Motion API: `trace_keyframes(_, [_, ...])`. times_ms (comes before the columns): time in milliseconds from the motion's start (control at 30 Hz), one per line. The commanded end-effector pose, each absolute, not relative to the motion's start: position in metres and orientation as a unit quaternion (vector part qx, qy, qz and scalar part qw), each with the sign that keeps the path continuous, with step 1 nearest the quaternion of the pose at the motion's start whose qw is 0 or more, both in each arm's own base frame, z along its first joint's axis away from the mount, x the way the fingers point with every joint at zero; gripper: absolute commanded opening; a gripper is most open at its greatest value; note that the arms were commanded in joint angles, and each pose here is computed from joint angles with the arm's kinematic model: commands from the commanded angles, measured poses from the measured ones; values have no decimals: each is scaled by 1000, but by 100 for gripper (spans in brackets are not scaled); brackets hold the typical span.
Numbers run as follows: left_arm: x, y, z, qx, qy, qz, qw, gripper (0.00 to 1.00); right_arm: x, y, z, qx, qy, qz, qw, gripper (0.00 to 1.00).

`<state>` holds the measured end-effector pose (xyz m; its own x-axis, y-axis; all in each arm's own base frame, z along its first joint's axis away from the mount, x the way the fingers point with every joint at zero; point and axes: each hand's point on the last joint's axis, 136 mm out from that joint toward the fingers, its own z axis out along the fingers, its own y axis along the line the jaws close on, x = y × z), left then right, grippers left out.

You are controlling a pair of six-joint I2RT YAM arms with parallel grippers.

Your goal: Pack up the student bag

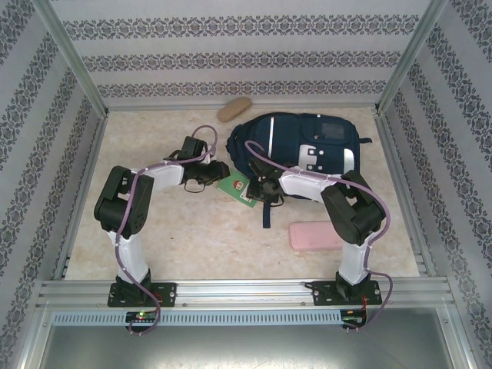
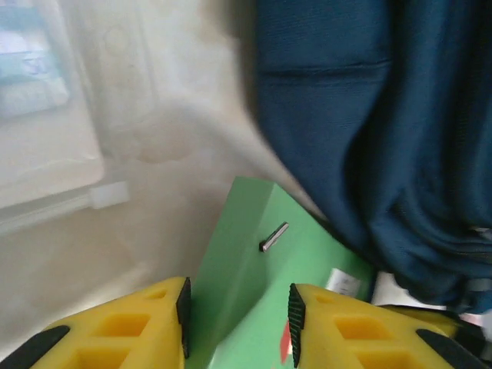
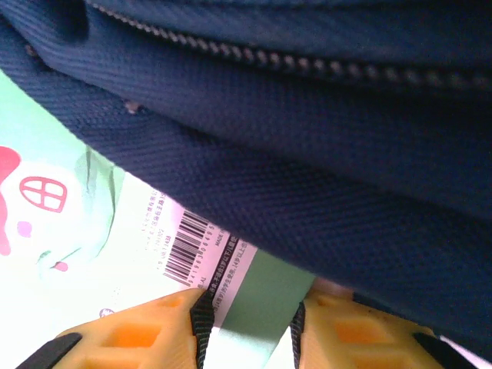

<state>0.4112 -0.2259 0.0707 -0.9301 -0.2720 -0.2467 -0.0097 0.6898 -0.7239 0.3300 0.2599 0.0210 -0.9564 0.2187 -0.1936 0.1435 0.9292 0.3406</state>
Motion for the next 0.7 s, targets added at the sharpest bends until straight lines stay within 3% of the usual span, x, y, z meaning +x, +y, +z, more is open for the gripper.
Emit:
trace_keyframes(0, [366,-289,152,26,833,-540,119,38,338,274,14,82,970,191,123,36])
trace_keyframes(200, [355,-282,137,42,844,-526,94,37,341,272,20,86,969,195,128,36])
trace_keyframes(667, [341,-278,67,144,909,-387,49,37,340,269,24,89,968,196,131,36])
